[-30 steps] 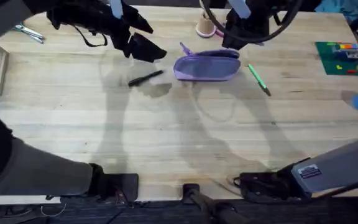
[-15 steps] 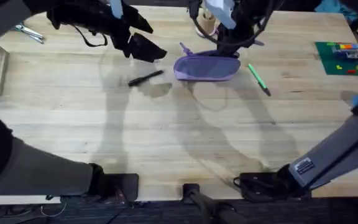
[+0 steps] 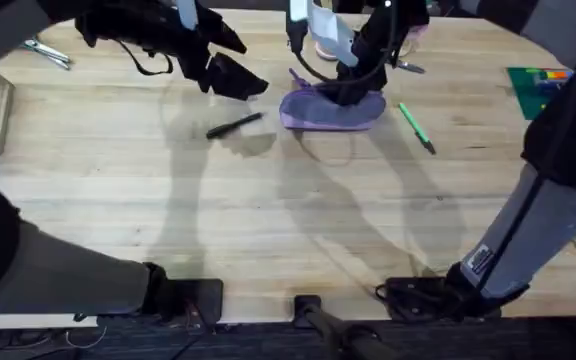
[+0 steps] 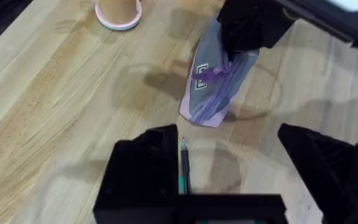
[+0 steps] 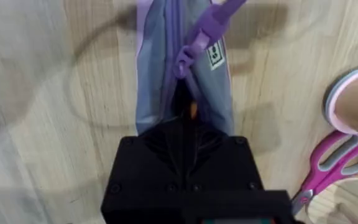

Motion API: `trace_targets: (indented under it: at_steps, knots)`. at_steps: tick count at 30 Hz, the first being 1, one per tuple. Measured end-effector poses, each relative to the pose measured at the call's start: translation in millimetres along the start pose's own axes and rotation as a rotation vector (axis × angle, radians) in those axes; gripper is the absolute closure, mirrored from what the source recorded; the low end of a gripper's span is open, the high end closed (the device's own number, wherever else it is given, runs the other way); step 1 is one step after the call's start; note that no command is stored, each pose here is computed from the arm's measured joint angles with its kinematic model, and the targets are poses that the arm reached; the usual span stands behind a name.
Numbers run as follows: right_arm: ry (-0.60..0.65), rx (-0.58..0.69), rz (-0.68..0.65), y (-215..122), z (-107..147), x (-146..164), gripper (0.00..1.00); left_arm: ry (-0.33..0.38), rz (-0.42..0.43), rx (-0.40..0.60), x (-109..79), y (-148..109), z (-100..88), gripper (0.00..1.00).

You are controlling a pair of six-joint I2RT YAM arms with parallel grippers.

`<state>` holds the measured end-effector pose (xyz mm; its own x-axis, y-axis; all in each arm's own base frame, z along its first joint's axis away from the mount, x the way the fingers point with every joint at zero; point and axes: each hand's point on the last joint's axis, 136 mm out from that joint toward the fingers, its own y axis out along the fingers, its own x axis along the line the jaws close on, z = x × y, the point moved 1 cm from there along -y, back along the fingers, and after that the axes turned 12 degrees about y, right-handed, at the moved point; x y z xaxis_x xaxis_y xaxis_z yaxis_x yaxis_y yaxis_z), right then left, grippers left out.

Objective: Unzip the bag, pick up the pens from the table one at a time and place them inside, then zip the bag closed.

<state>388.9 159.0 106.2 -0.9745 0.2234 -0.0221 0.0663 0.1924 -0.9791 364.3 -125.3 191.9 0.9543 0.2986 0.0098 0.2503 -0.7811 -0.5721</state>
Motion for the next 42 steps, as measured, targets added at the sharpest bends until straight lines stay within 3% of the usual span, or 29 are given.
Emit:
trace_targets:
  at_steps: [2,4,5,10,11,31,42]
  knots:
    - [-0.003,0.002,0.0,0.3,-0.7,0.7,0.945,0.0,0.0,0.0,0.0,0.0,0.1,0.008]
    - [-0.005,0.003,0.0,0.4,-1.2,1.1,0.859,0.0,0.0,0.0,0.0,0.0,0.0,0.008]
    - [-0.006,0.003,0.0,0.5,-1.2,1.0,0.756,0.0,0.0,0.0,0.0,0.0,0.0,0.008]
    - [-0.01,0.007,-0.007,2.0,-0.6,2.0,0.057,0.0,0.0,0.0,0.1,0.0,0.0,0.009]
    - [-0.012,0.011,-0.012,3.4,-0.3,2.9,0.023,0.0,0.0,0.0,0.0,0.0,0.0,0.008]
    - [0.033,0.011,-0.028,-2.8,2.2,8.3,0.007,0.0,0.0,0.0,0.0,0.0,0.0,0.008]
    - [0.245,-0.134,0.124,-93.9,-3.6,16.3,0.007,0.0,0.0,0.0,0.0,0.0,0.0,0.008]
